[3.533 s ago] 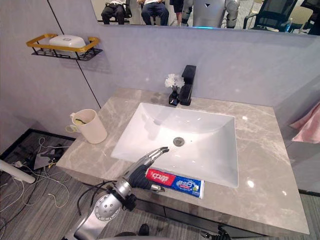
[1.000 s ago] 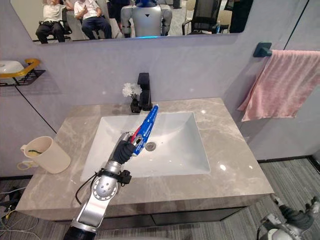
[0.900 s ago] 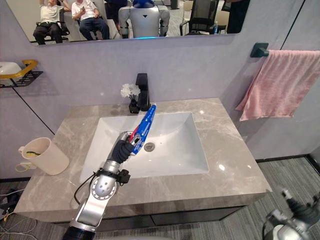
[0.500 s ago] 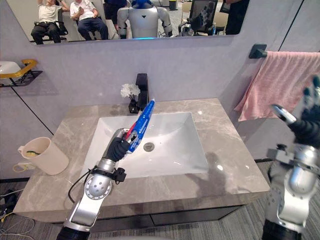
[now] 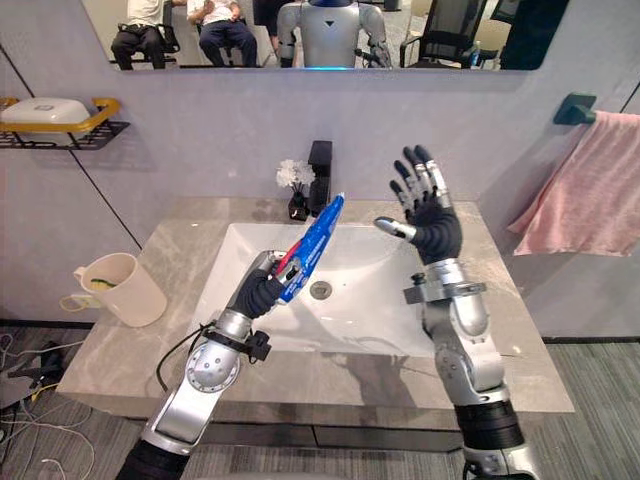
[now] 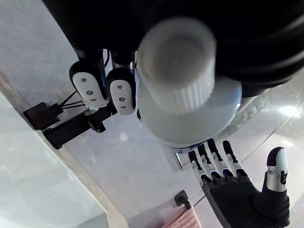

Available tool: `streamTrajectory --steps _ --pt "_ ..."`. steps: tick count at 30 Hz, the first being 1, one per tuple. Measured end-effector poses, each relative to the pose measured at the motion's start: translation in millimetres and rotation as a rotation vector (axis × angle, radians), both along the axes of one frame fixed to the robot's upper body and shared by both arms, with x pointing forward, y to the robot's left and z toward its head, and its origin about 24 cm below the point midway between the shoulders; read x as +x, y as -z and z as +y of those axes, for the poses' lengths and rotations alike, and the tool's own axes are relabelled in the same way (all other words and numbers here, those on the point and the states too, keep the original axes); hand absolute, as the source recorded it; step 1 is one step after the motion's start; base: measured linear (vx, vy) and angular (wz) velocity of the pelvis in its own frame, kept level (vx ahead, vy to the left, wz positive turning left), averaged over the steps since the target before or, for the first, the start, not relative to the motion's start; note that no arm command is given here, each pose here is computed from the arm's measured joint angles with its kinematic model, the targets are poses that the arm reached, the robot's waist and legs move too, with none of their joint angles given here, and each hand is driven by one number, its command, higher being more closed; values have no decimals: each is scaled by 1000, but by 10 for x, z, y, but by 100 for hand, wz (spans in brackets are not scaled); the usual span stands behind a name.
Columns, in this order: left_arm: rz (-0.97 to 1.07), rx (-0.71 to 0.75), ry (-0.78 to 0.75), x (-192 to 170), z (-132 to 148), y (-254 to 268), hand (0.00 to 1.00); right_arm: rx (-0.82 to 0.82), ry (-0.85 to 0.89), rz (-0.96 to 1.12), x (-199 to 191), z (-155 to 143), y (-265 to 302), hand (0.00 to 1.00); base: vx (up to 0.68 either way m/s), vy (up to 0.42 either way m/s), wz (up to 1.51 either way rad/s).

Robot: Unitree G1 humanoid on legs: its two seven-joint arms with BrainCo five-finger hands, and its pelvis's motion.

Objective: Organize washtable

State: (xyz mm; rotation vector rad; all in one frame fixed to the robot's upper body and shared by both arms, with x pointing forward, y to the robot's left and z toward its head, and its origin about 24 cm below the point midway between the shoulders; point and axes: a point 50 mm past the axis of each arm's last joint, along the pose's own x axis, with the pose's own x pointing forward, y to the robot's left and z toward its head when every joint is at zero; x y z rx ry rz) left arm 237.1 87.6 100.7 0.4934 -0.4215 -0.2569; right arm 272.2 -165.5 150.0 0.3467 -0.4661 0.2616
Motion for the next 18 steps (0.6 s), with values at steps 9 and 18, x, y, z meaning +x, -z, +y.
streamTrajectory --steps 9,18 --pt "-20 -12 -18 -5 8 -33 100 93 -101 127 51 255 235 0 -27 1 2" --pt "-44 -26 -16 -20 -1 -91 100 206 -254 240 54 495 439 0 1 -1 0"
